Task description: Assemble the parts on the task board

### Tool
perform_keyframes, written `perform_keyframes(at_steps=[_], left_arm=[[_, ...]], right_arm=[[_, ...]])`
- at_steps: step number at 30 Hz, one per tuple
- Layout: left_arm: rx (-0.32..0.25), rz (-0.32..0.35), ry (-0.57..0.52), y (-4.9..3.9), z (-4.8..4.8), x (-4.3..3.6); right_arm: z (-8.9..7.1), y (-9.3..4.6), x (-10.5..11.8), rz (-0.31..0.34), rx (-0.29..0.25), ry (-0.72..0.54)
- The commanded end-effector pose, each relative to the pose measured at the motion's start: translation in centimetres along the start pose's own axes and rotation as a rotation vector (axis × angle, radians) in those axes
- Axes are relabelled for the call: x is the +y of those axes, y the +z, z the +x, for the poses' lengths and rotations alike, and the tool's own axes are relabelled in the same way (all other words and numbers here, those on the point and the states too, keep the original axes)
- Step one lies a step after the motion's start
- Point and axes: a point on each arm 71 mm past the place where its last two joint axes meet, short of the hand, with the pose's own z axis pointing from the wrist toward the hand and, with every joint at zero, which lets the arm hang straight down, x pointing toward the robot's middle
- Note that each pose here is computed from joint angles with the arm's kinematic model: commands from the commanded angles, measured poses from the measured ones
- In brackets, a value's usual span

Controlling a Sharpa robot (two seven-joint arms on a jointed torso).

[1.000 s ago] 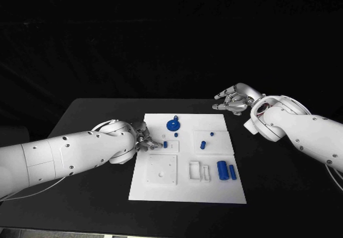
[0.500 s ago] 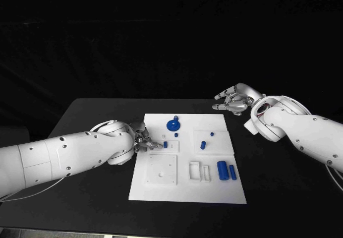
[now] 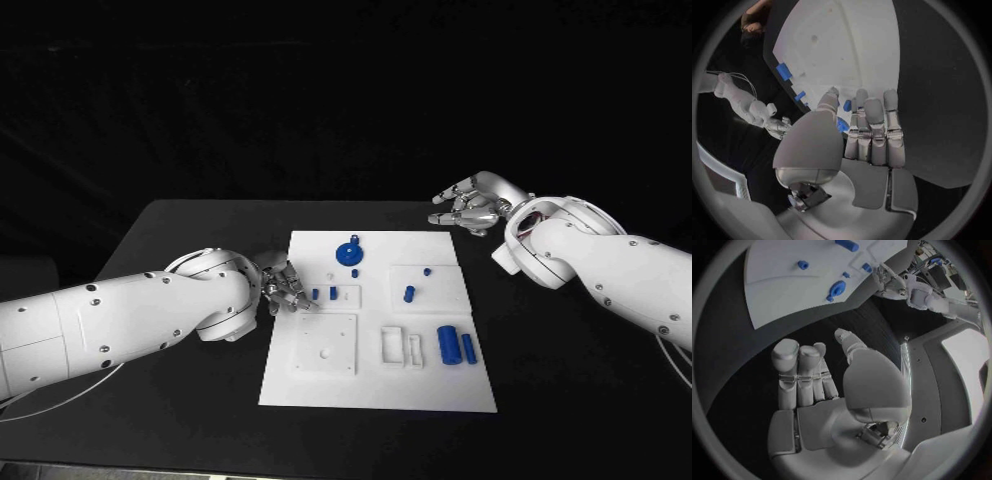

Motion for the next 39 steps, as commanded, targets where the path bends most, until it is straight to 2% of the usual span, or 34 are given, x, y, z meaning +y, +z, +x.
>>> perform_keyframes(at_steps=[1,4,10,13,15,18,25,36,39], left_arm=[[0.004,0.056,-0.032,-0.13,-0.11,0.15],[-0.034,0.104,-0.059,-0.27,-0.78,0.03],[-0.184,0.261,-0.137,-0.85,-3.27,-0.69],[-0.263,0.34,-0.166,-1.14,-4.56,-1.27],[-0.302,0.394,-0.173,-1.19,-5.18,-1.94],[-0.309,0.444,-0.144,-0.9,-5.45,-3.05],[-0.297,0.526,0.016,0.41,-5.3,-6.22],[-0.268,0.536,0.226,2.94,-4.74,-9.08],[-0.253,0.532,0.269,3.49,-4.36,-9.52]], right_arm=[[0.1,0.0,0.0,-0.007,0.008,0.0],[0.1,-0.1,-0.1,-0.006,0.008,0.0],[0.1,-0.1,-0.3,-0.003,0.004,0.0],[0.1,-0.1,-0.4,-0.002,0.0,0.0],[0.0,-0.1,-0.4,-0.001,-0.003,0.0],[0.0,-0.1,-0.5,-0.001,-0.009,0.0],[-0.1,0.0,-0.5,-0.003,-0.025,0.003],[0.1,0.1,0.0,-0.022,-0.033,0.013],[0.1,0.1,0.1,-0.026,-0.033,0.016]])
